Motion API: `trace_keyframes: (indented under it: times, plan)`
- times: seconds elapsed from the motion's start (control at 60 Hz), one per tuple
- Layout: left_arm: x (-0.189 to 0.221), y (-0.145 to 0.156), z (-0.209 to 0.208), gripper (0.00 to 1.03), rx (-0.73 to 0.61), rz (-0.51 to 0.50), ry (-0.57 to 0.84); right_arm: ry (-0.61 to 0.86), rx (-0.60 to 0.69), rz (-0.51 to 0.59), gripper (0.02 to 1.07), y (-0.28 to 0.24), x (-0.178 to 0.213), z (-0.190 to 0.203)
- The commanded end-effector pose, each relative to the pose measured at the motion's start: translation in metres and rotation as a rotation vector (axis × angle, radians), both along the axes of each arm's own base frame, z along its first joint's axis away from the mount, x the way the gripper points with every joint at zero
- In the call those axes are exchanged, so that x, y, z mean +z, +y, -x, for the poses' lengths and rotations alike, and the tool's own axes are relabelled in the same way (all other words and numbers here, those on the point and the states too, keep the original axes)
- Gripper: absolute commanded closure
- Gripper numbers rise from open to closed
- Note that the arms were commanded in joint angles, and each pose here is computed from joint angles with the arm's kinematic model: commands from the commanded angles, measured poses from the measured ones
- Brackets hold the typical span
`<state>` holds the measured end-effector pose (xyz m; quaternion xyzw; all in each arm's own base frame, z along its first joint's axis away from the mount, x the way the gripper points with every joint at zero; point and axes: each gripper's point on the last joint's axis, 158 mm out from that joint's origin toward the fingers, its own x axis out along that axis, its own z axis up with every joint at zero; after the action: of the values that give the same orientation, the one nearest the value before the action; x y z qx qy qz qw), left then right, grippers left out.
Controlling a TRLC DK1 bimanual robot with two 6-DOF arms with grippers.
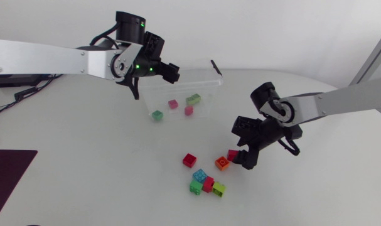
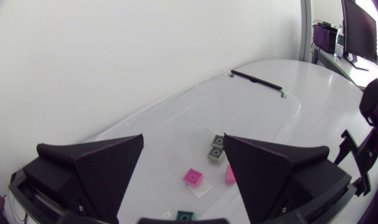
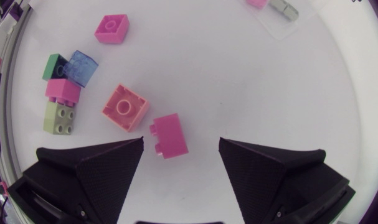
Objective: Pick up the duplo bricks and place them in the container
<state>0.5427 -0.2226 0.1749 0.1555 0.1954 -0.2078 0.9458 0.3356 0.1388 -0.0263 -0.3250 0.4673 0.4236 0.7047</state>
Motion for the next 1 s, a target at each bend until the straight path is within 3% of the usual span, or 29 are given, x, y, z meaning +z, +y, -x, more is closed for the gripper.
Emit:
trace_keyframes:
  times: [0.0, 0.083, 0.25, 0.467, 0.65, 0.983]
  plan:
    - [0.03, 0.007, 0.02, 0.04, -0.008, 0.041, -0.039, 0.022, 0.058, 0.018, 0.23, 0.002, -0.007, 0.003]
    - [0.033, 0.009, 0.04, 0.04, -0.043, 0.045, -0.026, 0.027, 0.077, 0.024, 0.35, 0.004, -0.011, 0.004]
    - [-0.001, 0.004, 0.092, 0.04, -0.187, -0.038, 0.11, 0.033, 0.102, 0.031, 0.73, 0.007, -0.014, 0.01]
    - [-0.071, -0.007, 0.153, 0.04, -0.343, -0.174, 0.312, 0.029, 0.079, 0.021, 0.75, 0.005, -0.009, 0.016]
    - [-0.126, -0.029, 0.192, 0.04, -0.422, -0.234, 0.468, -0.041, 0.02, -0.012, 0.75, -0.002, 0.025, 0.015]
    - [-0.173, -0.056, 0.226, 0.06, -0.409, -0.323, 0.62, -0.139, -0.069, -0.075, 0.76, -0.006, 0.079, 0.005]
